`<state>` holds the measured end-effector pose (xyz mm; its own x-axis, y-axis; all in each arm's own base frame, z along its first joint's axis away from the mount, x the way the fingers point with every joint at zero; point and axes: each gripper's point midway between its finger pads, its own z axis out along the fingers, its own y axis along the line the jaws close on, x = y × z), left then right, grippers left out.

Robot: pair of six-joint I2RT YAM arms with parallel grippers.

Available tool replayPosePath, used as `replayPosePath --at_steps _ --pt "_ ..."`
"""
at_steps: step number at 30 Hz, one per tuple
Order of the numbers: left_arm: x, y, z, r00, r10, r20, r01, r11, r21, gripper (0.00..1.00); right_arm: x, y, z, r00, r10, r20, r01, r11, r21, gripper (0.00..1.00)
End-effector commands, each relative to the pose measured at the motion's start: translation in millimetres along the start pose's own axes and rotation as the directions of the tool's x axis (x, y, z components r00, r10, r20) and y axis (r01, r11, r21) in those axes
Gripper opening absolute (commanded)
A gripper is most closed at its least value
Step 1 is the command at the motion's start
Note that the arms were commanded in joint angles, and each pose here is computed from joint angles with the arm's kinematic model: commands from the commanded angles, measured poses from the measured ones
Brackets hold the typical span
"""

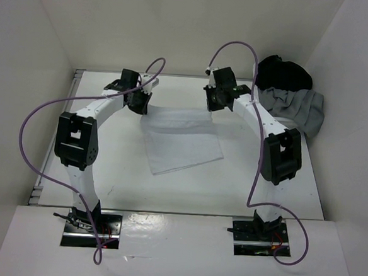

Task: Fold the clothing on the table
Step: Fold the skirt

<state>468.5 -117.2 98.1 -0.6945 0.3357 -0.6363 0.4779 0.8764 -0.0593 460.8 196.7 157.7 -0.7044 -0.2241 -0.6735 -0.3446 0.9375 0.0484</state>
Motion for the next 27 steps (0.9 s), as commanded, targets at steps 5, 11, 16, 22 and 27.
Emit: replayPosePath --at_steps 5,11,16,22,27 --pt "3.9 -5.3 -13.4 1.0 -0.001 0.03 0.001 1.0 0.018 0.0 0.4 -49.7 27.4 0.991 -0.06 0.122 0.046 0.992 0.118 0.0" --pt "12.4 -32.9 -34.4 0.996 0.068 0.064 -0.076 0.987 0.14 0.0 4.1 -75.2 30.4 0.989 -0.071 0.128 0.053 0.989 0.138 0.0" --pt "9.4 -56.1 -74.6 0.98 0.153 0.123 -0.175 0.966 0.19 0.0 4.2 -76.9 30.3 0.989 -0.075 0.129 0.059 0.99 0.126 0.0" --pt "11.4 -73.9 -103.0 0.961 0.227 0.157 -0.259 0.938 0.229 0.0 4.9 -73.5 29.2 0.99 -0.074 0.12 0.061 0.992 0.107 0.0" --pt "33.5 -97.5 -103.6 0.95 0.288 0.119 -0.312 0.892 0.328 0.0 -3.9 -71.1 9.2 0.983 -0.096 0.156 0.08 0.991 0.104 0.0"
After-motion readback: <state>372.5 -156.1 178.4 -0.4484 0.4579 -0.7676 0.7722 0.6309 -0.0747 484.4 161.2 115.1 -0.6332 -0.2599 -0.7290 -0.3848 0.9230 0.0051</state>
